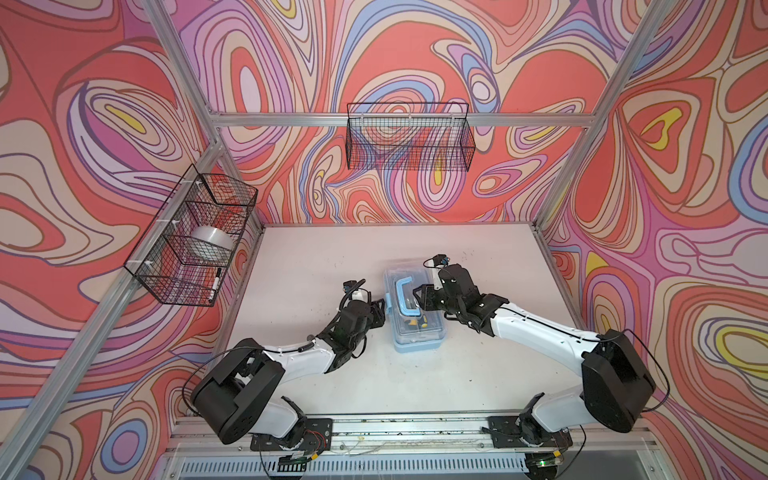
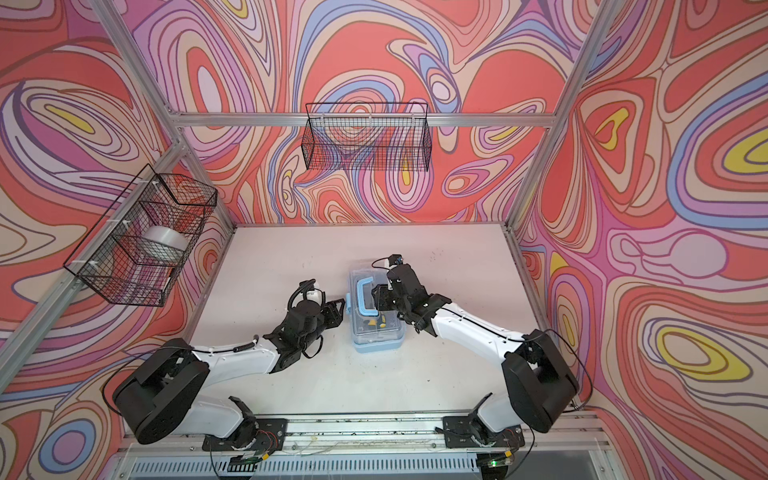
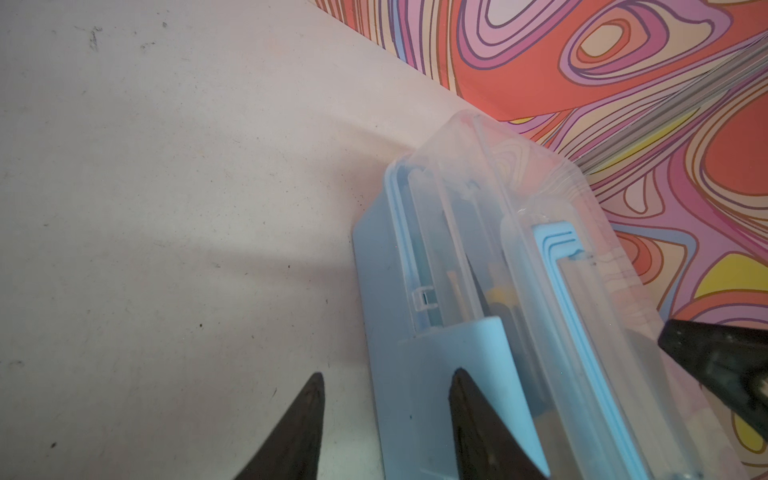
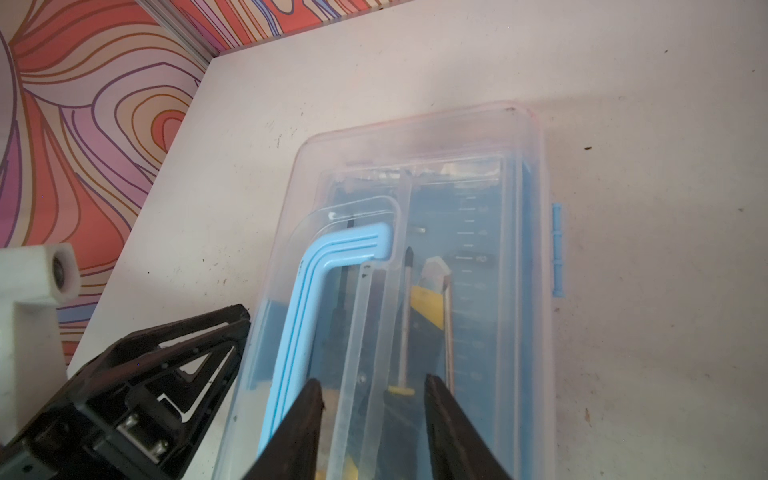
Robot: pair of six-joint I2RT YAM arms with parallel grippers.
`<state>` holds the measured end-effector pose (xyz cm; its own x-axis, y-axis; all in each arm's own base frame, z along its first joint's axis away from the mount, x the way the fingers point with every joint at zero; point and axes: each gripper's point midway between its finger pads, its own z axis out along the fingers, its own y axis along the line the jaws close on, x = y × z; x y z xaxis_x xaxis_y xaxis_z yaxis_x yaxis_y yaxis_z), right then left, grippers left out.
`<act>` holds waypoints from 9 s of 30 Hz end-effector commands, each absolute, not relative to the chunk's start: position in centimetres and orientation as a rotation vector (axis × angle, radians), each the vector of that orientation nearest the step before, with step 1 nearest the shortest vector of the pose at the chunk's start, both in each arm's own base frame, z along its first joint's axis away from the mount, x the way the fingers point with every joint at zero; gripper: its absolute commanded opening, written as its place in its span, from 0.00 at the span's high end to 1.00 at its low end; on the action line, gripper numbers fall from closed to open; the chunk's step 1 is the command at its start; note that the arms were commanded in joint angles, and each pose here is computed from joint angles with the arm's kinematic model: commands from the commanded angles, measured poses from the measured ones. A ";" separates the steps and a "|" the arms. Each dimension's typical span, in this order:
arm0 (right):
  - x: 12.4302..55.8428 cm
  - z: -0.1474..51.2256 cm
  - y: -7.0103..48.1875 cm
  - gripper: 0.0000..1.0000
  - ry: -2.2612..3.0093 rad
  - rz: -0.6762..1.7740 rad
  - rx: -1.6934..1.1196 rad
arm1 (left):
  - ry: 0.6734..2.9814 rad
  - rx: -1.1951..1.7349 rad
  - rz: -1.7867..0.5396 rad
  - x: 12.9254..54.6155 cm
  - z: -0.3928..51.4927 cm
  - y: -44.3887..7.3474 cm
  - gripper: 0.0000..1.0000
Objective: Pack the tool kit
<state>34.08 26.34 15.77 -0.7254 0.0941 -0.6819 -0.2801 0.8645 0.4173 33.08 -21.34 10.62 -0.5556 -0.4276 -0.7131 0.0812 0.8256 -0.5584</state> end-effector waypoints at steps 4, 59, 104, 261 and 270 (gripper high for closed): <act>32.7 12.1 25.2 0.57 2.411 0.577 -0.134 | 2.007 -0.244 -0.801 33.2 13.1 -22.9 0.52; 32.0 10.9 24.5 0.58 2.430 0.533 -0.128 | 2.033 -0.248 -0.860 32.6 12.6 -24.1 0.64; 32.1 16.2 24.3 0.58 2.306 0.616 -0.083 | 2.019 -0.234 -0.975 31.9 9.4 -25.3 0.78; 37.9 5.7 28.1 0.57 2.489 0.870 0.028 | 2.239 -0.033 -0.781 40.0 7.7 -26.1 0.64; 35.8 7.2 27.5 0.57 2.476 0.800 0.050 | 2.281 -0.039 -0.828 40.0 7.0 -27.1 0.56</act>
<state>40.21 21.00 6.13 -0.7868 0.3031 -0.5377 0.0322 0.8901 0.4546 39.82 -20.21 3.15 -0.7506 -0.2509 -0.6112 0.0216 0.9153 -0.4022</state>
